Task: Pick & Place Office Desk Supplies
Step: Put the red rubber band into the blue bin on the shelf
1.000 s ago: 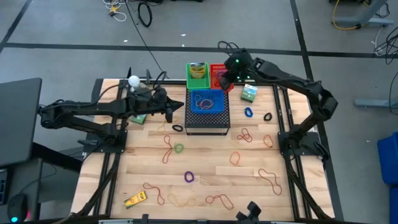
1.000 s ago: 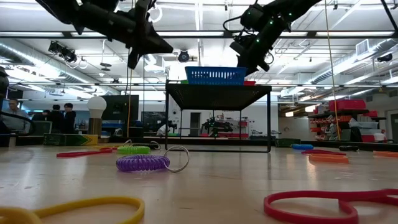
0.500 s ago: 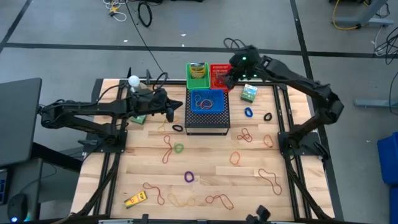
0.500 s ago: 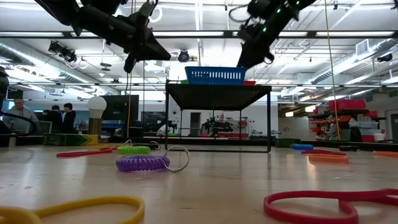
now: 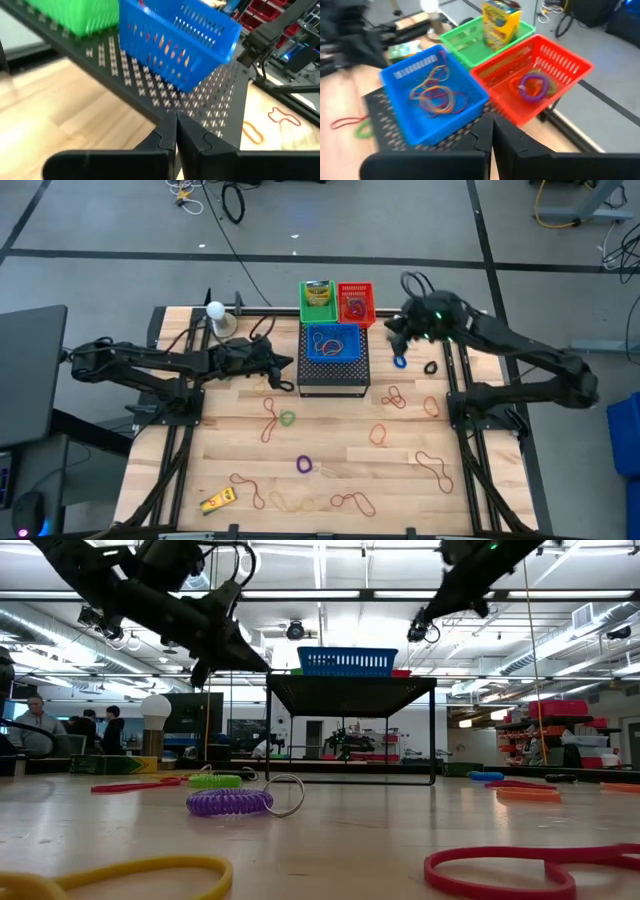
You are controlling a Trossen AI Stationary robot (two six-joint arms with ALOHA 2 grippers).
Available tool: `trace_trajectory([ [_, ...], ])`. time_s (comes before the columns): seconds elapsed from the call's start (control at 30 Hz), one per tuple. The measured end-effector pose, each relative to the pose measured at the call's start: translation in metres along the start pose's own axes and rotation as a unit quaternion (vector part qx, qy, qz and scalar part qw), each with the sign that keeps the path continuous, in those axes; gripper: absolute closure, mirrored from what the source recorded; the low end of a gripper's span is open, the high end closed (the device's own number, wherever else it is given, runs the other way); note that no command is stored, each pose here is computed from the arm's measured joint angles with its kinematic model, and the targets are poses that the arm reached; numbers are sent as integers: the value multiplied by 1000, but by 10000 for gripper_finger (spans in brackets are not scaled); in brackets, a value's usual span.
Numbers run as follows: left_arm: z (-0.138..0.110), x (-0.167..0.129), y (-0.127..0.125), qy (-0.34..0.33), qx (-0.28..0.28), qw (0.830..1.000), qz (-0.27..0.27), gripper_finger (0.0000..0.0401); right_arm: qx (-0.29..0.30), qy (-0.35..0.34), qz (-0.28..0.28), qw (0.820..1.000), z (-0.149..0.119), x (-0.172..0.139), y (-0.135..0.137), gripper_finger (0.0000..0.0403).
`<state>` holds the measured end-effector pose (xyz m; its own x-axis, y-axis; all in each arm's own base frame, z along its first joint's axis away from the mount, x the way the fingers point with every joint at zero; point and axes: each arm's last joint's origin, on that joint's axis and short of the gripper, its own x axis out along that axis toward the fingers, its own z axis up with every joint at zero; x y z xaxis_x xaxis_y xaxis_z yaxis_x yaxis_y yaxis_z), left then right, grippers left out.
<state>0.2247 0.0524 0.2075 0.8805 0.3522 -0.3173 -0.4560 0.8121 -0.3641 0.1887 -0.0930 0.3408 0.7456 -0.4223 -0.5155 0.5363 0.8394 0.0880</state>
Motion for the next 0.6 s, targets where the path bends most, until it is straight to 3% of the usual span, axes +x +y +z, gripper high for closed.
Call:
trace_trajectory([
  [0.27,-4,3,-1,46,29,999,0,387,-32,1,46,998,-24,-49,33,393],
  [0.47,-5,-4,-23,106,65,992,28,394,-69,25,46,996,-34,-56,42,393],
  [0.6,-16,-13,-43,167,73,983,35,370,-78,35,45,995,-38,-58,44,392],
])
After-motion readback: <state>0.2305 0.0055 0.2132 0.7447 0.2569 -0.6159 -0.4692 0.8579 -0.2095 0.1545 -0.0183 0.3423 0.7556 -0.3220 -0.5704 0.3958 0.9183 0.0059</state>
